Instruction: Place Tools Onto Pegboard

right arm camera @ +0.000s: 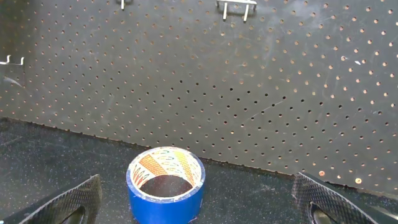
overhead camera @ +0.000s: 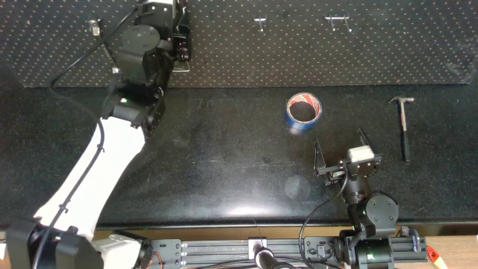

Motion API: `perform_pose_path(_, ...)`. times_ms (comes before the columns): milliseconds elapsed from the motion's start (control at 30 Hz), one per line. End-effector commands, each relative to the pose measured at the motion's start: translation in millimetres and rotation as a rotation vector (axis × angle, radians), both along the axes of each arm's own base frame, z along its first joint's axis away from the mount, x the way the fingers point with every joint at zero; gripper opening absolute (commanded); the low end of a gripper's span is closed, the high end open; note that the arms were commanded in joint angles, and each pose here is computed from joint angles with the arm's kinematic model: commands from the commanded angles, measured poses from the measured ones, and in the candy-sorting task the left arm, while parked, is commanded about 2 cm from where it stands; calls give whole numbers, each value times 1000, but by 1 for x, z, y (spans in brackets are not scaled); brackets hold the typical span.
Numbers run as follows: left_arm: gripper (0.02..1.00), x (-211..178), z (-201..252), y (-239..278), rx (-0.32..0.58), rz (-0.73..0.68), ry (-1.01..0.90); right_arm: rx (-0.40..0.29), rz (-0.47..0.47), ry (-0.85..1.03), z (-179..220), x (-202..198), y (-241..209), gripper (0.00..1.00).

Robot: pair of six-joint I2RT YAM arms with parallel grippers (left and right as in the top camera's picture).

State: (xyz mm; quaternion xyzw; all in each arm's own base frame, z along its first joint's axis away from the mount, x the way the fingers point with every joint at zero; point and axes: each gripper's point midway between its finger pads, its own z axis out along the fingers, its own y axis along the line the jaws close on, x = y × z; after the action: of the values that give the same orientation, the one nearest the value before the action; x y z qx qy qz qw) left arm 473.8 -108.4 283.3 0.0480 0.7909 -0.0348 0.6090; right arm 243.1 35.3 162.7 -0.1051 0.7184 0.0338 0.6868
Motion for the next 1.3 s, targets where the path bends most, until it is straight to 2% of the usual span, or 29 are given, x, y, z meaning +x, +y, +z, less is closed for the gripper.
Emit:
perform_pose_path(33, 29, 8, -10, -1, -30, 19, 9, -10, 0, 0, -2, 0, 0, 1000)
perform_pose_path(233, 27, -18, 14, 3, -57, -4, -65, -10, 0, 0, -2, 0, 0, 1000)
perform_pose_path(500, 29, -45, 4, 6, -111, -34, -242, -10, 0, 0, -2, 0, 0, 998)
perform_pose_path(933, 29, -17, -23, 3, -122, -4, -297, -10, 0, 0, -2, 0, 0, 998)
perform_pose_path(1267, 29, -6, -67, 4, -90, 19, -198, -10, 0, 0, -2, 0, 0, 998)
perform_pose_path(1300, 71, -7, -76, 4, -79, 20, -162, -10, 0, 0, -2, 0, 0, 998)
